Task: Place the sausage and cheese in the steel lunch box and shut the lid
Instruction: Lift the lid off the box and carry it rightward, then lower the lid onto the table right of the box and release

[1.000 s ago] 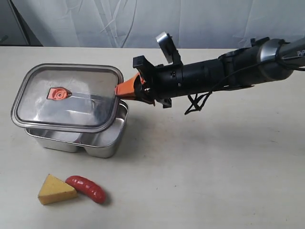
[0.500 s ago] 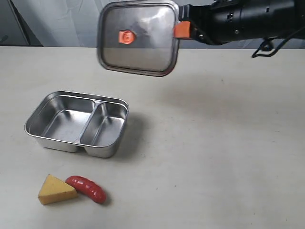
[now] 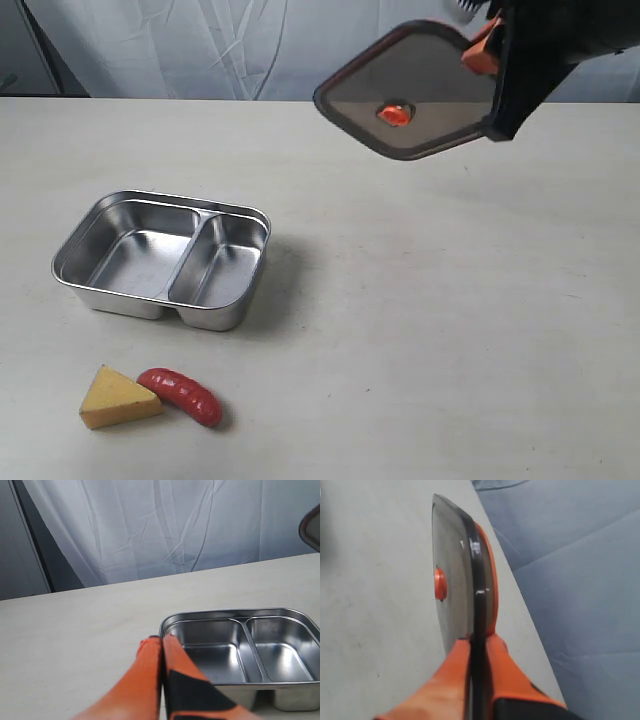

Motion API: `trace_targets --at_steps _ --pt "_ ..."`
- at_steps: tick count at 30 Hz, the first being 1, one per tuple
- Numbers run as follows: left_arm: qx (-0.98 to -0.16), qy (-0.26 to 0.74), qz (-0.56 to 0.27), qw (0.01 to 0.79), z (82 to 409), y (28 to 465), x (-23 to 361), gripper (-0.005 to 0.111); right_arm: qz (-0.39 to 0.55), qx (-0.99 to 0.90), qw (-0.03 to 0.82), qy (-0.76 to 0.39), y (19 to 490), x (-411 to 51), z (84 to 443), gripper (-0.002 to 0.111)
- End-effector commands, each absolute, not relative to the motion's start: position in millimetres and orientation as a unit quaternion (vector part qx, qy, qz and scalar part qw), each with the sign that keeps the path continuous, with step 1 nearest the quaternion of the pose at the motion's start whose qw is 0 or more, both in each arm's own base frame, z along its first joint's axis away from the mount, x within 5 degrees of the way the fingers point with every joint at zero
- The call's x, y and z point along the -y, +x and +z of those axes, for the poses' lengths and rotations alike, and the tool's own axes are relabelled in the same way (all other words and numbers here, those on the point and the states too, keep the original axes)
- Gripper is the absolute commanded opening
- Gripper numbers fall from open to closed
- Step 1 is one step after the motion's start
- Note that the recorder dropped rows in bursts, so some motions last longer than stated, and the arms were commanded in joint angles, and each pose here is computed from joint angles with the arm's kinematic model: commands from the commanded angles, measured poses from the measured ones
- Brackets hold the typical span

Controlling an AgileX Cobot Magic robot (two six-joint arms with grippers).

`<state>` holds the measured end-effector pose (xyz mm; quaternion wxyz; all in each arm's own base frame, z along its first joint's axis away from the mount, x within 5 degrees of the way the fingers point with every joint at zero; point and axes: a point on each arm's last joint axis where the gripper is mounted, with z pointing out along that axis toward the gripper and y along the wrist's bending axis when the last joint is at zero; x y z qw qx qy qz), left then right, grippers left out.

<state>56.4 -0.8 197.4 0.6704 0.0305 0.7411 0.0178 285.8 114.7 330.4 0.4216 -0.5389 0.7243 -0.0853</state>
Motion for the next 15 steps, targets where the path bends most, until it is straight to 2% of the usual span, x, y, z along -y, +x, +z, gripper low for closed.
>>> trace_targets --at_steps 1,10,15 --pt "-0.738 0.032 0.016 0.674 197 56 1 0.0 -0.127 -0.677 0.379 -0.618 272 -136 317 -0.001" --pt "-0.738 0.032 0.016 0.674 197 56 1 0.0 -0.18 -0.691 0.289 -0.637 253 -157 263 -0.001" --pt "-0.738 0.032 0.016 0.674 197 56 1 0.0 -0.158 -0.697 0.275 -0.643 239 -171 247 -0.001"
